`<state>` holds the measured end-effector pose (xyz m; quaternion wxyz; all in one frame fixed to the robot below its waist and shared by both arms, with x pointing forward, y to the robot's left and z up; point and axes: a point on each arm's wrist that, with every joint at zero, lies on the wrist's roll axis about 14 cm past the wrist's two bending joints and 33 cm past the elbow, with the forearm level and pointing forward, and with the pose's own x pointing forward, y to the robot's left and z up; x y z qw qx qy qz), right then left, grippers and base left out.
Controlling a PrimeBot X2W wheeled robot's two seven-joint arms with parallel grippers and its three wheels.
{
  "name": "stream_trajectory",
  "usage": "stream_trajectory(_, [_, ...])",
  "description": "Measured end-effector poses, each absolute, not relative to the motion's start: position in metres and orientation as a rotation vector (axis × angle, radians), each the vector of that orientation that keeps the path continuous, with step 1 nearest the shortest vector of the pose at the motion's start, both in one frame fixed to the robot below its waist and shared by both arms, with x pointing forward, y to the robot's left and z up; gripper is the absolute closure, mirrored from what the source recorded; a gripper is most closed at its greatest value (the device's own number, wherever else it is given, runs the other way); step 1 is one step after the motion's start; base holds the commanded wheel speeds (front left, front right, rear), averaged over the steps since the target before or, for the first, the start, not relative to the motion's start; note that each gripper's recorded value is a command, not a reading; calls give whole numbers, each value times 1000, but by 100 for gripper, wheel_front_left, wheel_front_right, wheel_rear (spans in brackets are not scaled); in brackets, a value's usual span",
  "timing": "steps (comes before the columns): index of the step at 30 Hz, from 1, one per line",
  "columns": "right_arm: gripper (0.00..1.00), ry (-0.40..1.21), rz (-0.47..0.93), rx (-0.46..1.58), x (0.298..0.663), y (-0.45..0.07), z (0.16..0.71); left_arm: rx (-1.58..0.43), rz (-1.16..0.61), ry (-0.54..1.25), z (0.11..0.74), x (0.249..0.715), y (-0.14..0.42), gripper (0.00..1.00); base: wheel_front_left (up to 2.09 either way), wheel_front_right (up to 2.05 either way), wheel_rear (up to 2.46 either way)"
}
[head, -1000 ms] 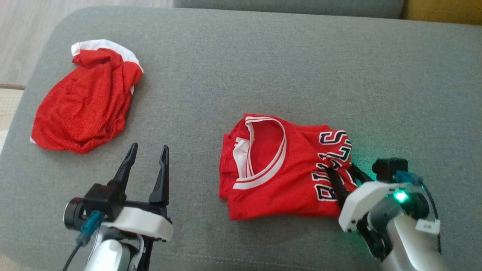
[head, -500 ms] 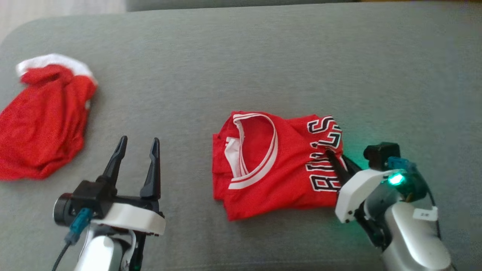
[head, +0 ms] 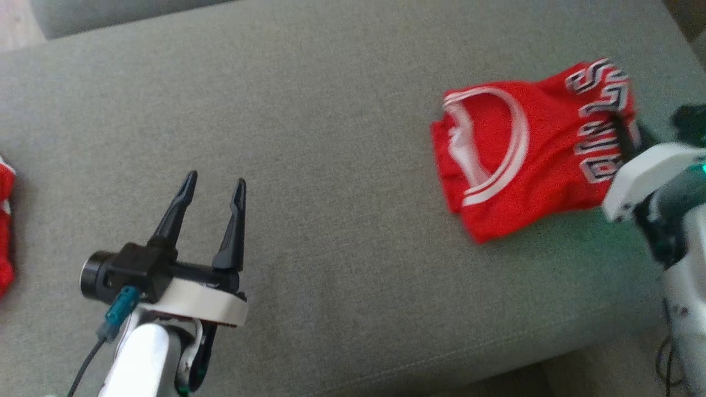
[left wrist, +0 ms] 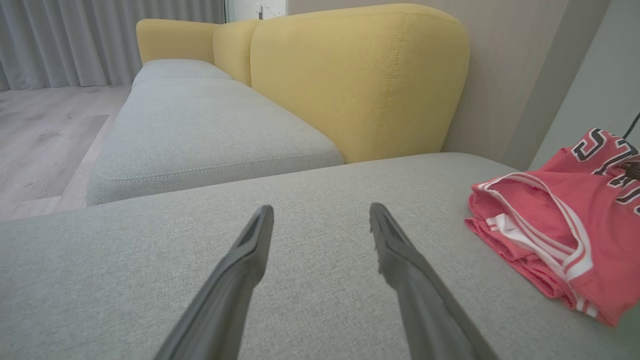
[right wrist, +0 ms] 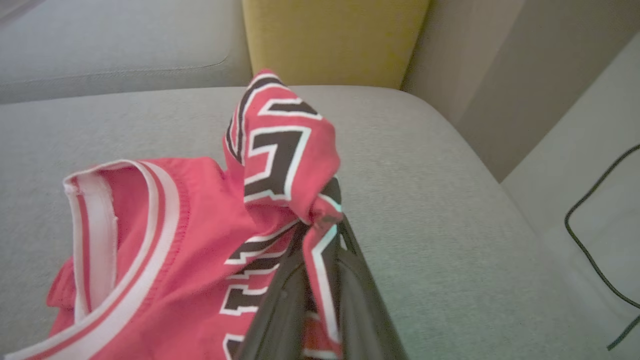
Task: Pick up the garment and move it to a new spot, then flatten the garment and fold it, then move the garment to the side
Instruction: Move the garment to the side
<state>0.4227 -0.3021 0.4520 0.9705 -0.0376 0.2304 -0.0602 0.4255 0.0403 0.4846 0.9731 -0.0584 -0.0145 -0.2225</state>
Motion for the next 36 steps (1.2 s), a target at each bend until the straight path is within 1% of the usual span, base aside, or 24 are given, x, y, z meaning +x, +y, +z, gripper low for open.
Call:
stream_trajectory(4, [100, 459, -203, -63, 432, -333, 456, -125, -461, -17, 477, 433, 36, 0, 0, 0, 0])
stream_trajectory(13, [100, 456, -299, -37, 451, -364, 449, -137, -462, 14, 461, 444, 38, 0, 0, 0, 0])
stream_trajectory(22, [100, 469, -351, -52, 468, -378, 435, -139, -459, 28, 448, 458, 41, 0, 0, 0, 0])
stream_trajectory(26, [100, 483, -376, -71, 470, -385, 425, -143, -462, 39, 440, 463, 42, 0, 0, 0, 0])
stream_trajectory(27, [66, 493, -382, -74, 469, -386, 421, -144, -463, 40, 439, 464, 43, 0, 0, 0, 0])
stream_trajectory(28, [25, 498, -386, -79, 469, -385, 418, -144, -460, 43, 438, 465, 43, 0, 0, 0, 0])
stream_trajectory(29, [0, 498, -393, -73, 469, -384, 415, -144, -459, 45, 437, 466, 44, 0, 0, 0, 0])
stream_trajectory(36, [0, 451, -447, -54, 458, -383, 416, -137, -450, 45, 438, 466, 47, 0, 0, 0, 0])
